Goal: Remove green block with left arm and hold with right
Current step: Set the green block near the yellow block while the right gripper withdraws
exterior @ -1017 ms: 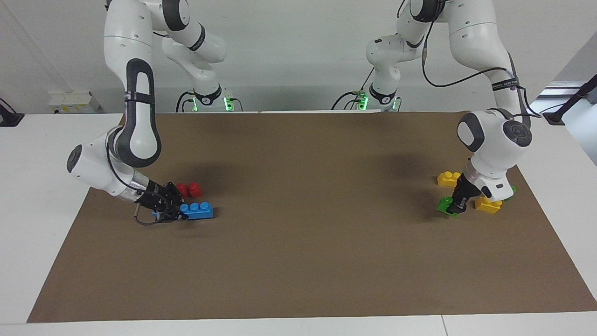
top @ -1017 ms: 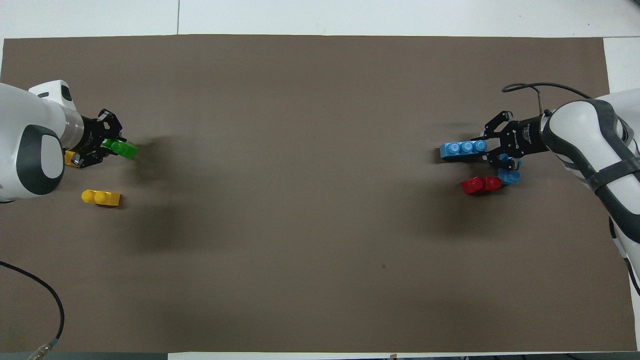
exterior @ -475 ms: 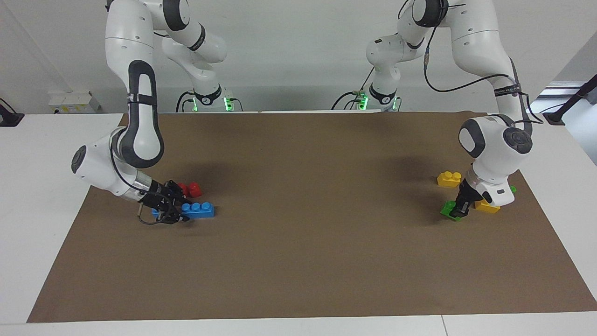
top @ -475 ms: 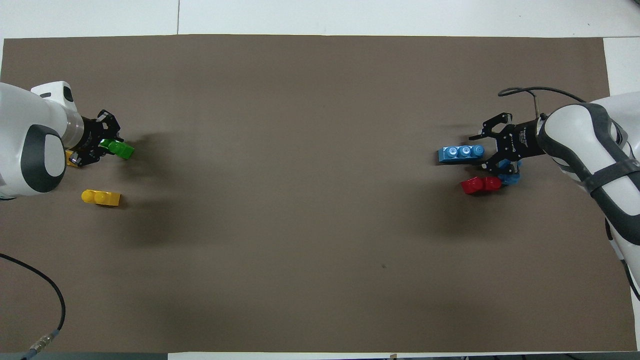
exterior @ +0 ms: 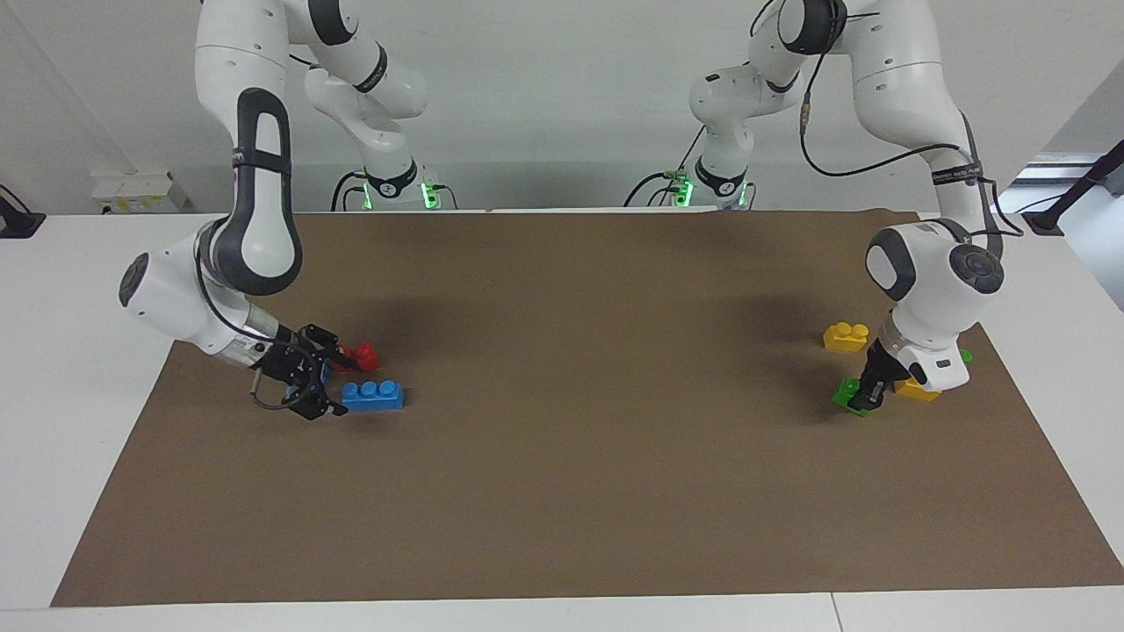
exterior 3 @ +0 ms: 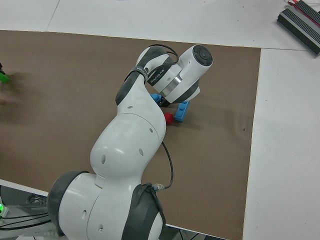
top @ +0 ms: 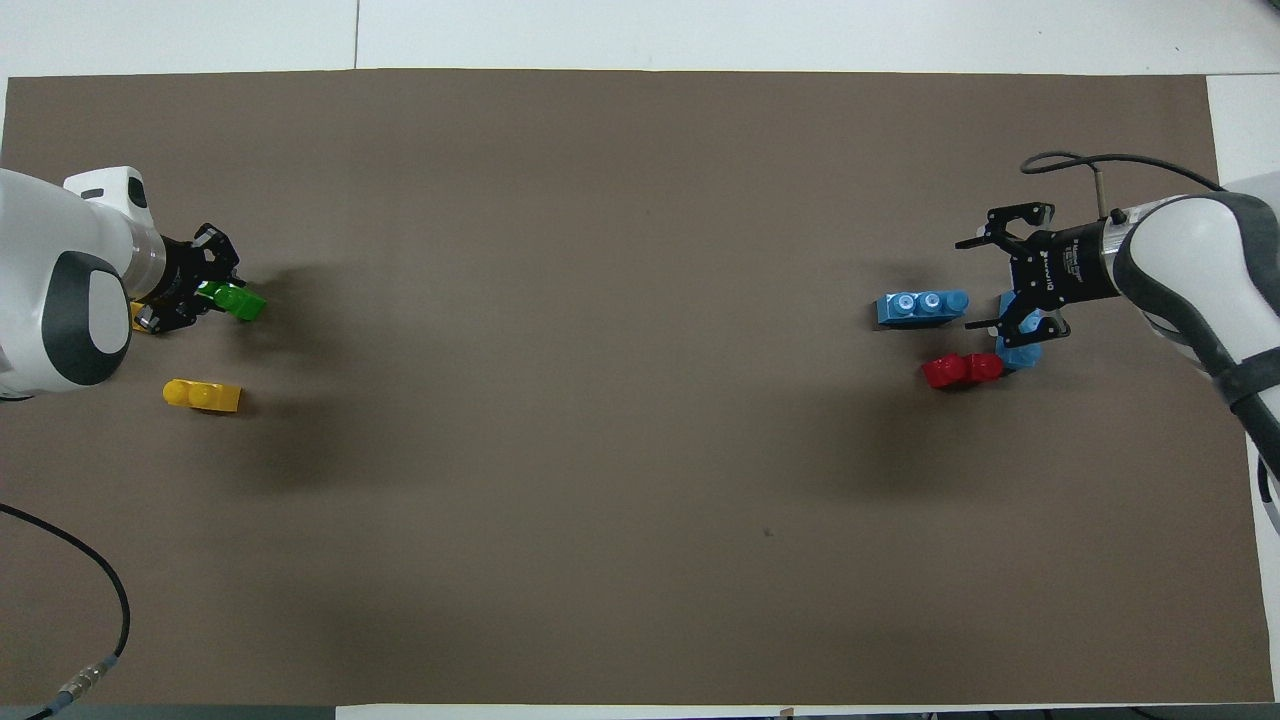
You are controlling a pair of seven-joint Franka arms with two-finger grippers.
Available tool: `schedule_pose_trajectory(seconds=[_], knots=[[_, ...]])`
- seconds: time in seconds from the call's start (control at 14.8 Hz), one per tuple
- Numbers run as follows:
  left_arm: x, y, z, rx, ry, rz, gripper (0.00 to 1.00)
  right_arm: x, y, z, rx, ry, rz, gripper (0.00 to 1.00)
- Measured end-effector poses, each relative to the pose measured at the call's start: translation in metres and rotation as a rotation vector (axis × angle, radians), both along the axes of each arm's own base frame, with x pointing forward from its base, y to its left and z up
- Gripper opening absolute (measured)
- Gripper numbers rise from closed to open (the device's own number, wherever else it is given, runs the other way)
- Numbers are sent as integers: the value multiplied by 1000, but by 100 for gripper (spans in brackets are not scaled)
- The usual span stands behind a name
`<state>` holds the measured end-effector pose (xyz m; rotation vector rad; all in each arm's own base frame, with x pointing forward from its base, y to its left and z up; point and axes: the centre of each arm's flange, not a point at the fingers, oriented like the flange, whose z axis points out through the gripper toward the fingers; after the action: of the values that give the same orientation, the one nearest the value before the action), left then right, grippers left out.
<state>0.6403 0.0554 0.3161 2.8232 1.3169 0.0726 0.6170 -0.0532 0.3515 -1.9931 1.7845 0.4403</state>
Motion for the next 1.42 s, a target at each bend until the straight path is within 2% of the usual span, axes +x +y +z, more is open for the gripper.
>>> schedule_pose_trajectory(seconds=[0.07,0.2,0.41,0.47,0.61,0.81,0.95,1.22,1.42], knots=[[0,0,0,1,0,-16,42,-2,1,17,-4,-17,12,100],[0,0,0,2,1,-34,63,-7,2,47,-32,-45,46,100],[3,3,5,3,-10,-36,94,-16,12,91,-140,-59,171,100],[4,6,10,5,-20,-36,100,-19,20,106,-172,-65,229,100],[5,8,25,10,-35,-42,100,-27,41,139,-215,-107,374,100],[0,0,64,18,-44,-82,100,-51,52,183,-260,-188,625,100],[-8,-11,93,28,-38,-166,100,-68,58,208,-280,-245,811,100],[-26,-31,149,55,-26,-400,100,-86,66,242,-449,-338,1252,100],[-43,-38,189,75,-31,-510,100,-85,59,253,-502,-354,1360,100]])
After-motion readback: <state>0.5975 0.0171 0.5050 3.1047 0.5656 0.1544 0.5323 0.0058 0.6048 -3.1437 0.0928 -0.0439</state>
